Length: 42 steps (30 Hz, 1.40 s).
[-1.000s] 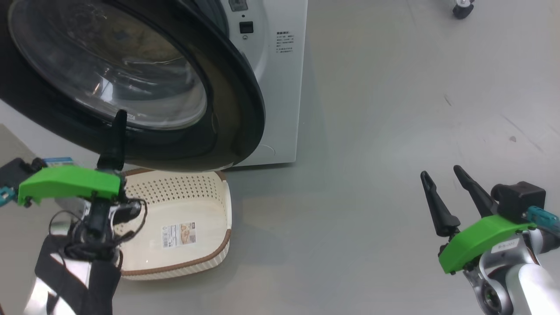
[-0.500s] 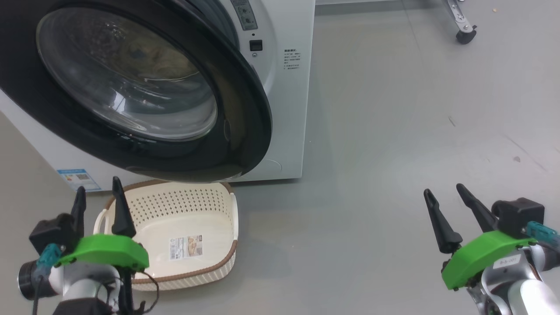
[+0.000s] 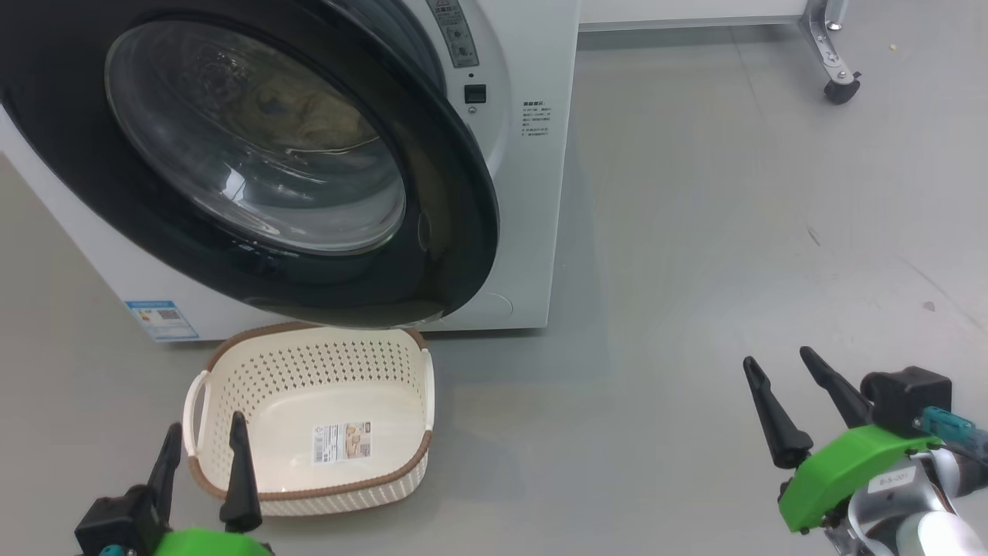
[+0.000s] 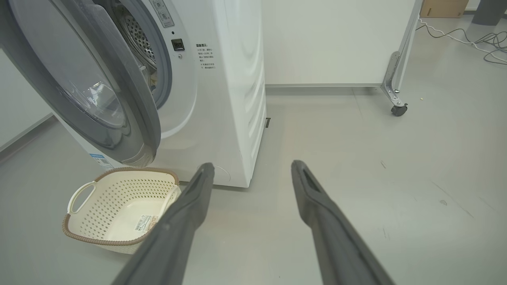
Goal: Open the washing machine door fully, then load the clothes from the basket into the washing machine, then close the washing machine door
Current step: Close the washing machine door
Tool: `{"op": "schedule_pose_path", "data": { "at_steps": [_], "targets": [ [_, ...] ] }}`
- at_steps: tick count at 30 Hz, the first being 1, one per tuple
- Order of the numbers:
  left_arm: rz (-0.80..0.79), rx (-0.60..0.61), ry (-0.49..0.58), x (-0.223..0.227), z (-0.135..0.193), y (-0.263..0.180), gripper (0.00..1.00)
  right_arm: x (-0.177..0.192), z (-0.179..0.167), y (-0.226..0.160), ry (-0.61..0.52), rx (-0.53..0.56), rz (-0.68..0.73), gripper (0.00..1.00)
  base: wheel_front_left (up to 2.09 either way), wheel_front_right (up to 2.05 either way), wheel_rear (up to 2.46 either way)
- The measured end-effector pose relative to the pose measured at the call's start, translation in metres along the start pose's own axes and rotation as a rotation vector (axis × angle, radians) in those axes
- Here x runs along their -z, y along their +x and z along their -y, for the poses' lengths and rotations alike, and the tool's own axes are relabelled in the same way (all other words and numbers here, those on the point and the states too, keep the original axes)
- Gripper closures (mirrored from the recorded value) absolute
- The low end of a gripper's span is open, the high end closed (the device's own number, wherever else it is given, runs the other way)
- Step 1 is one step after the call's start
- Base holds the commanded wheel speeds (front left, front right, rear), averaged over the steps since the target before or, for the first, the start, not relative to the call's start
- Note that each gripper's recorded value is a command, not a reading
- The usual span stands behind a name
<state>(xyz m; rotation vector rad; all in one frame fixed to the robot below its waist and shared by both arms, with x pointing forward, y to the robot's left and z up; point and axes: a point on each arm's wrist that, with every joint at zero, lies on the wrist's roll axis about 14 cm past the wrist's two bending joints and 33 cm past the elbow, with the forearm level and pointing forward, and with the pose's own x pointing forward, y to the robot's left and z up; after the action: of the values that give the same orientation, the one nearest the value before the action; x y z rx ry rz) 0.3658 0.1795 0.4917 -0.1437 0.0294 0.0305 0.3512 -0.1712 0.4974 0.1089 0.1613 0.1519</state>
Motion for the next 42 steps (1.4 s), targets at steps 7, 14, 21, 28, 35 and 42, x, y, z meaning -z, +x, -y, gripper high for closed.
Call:
{"op": "schedule_pose_path", "data": {
  "at_steps": [7,14,21,28,35,42],
  "targets": [
    [0.016,0.008,-0.007,-0.007,0.002,-0.002,0.00,-0.001,-0.004,0.002,-0.004,-0.013,0.000,0.00,0.00,0.00,0.00],
    [0.002,0.021,-0.005,-0.004,0.006,-0.002,0.00,-0.001,-0.003,0.002,-0.006,-0.013,-0.002,0.00,0.00,0.00,0.00],
    [-0.010,0.025,-0.003,0.000,0.007,-0.003,0.00,-0.001,-0.003,0.002,-0.006,-0.013,-0.003,0.00,0.00,0.00,0.00],
    [-0.019,0.018,-0.001,0.002,0.005,-0.004,0.00,0.001,-0.006,0.005,-0.006,-0.022,-0.009,0.00,0.00,0.00,0.00],
    [-0.015,0.016,-0.004,0.001,0.005,-0.004,0.00,0.000,-0.010,0.012,-0.013,-0.040,-0.012,0.60,0.00,0.00,0.00],
    [-0.008,-0.016,0.000,-0.001,-0.005,-0.006,0.00,-0.011,-0.024,0.029,-0.008,-0.091,0.011,1.00,0.00,0.00,0.00]
  ]
}}
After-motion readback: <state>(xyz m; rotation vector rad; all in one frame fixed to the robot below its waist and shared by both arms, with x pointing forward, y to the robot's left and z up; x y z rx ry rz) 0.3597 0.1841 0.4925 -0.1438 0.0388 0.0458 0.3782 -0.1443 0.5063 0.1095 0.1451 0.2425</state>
